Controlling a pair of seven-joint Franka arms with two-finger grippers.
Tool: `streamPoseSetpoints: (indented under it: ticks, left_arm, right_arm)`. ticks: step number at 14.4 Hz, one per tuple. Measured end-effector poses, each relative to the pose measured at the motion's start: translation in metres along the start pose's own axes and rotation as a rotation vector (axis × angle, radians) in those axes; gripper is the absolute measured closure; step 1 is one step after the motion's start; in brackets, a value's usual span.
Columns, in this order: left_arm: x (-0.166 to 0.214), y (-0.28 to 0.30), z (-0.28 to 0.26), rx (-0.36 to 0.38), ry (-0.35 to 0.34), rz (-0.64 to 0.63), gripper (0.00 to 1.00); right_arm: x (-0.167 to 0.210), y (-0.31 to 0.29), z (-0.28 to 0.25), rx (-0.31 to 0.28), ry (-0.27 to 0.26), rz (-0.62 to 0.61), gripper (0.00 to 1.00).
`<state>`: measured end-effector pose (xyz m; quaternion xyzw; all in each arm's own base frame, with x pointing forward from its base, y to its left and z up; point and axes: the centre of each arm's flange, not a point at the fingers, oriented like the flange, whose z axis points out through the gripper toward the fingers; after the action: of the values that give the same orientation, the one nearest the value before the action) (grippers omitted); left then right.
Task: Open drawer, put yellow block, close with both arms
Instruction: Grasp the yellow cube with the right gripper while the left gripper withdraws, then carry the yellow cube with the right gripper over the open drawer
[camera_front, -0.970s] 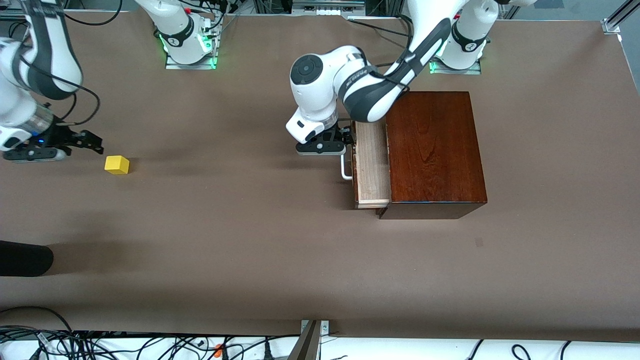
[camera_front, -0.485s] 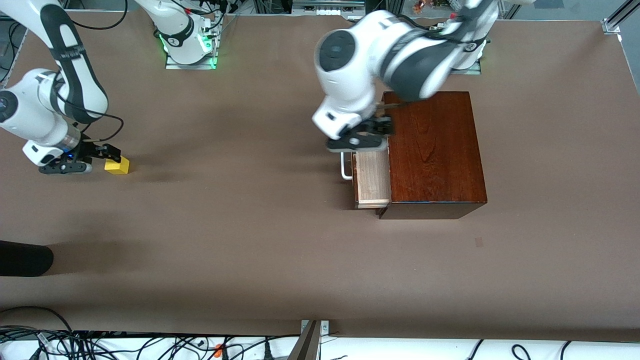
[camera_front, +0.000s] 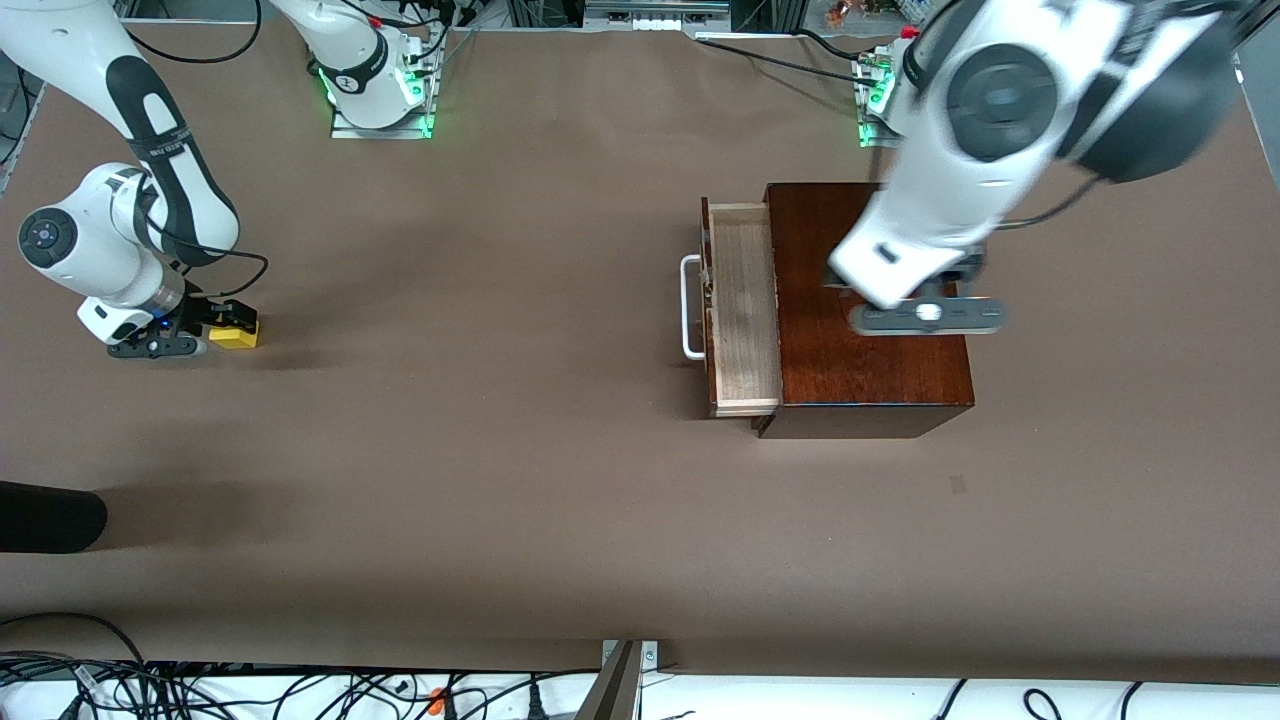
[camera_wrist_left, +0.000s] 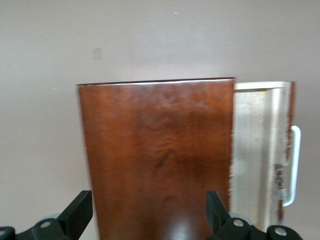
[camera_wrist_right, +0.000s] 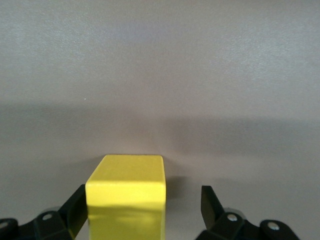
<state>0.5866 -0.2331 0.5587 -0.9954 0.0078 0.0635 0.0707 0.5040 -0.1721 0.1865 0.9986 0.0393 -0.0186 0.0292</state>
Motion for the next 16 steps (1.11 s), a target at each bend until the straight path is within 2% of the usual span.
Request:
streamPoseSetpoints:
  ticks: [1,4,6,8,11,13,16]
  left_arm:
    - [0.001,-0.019,-0.005,-0.005,-0.002,0.013,0.00]
    - [0.001,-0.072,-0.019,-0.035,0.000,0.058,0.00]
    - [-0.002,-0.122,-0.019,-0.071,-0.008,0.077,0.00]
    - [-0.006,-0.164,-0.015,-0.081,0.031,0.072,0.00]
    - [-0.015,-0.196,-0.002,-0.082,0.123,0.014,0.00]
    - [-0.021,-0.215,0.007,-0.085,0.122,-0.017,0.00]
    - [-0.031,-0.210,0.005,-0.084,0.095,-0.004,0.00]
  right_arm:
    - [0.001,0.000,0.001,-0.001,0.001,-0.004,0.09]
    - [0.004,0.000,-0.001,-0.003,0.006,-0.011,0.44]
    - [0.010,0.001,-0.008,-0.005,0.016,-0.013,0.44]
    - [0.023,0.005,-0.040,0.010,0.003,-0.014,0.44]
    - [0.048,0.011,-0.137,0.049,-0.037,-0.023,0.44]
    - [0.057,0.008,-0.209,0.072,-0.059,-0.039,0.44]
    - [0.060,-0.004,-0.299,0.094,-0.088,-0.060,0.44]
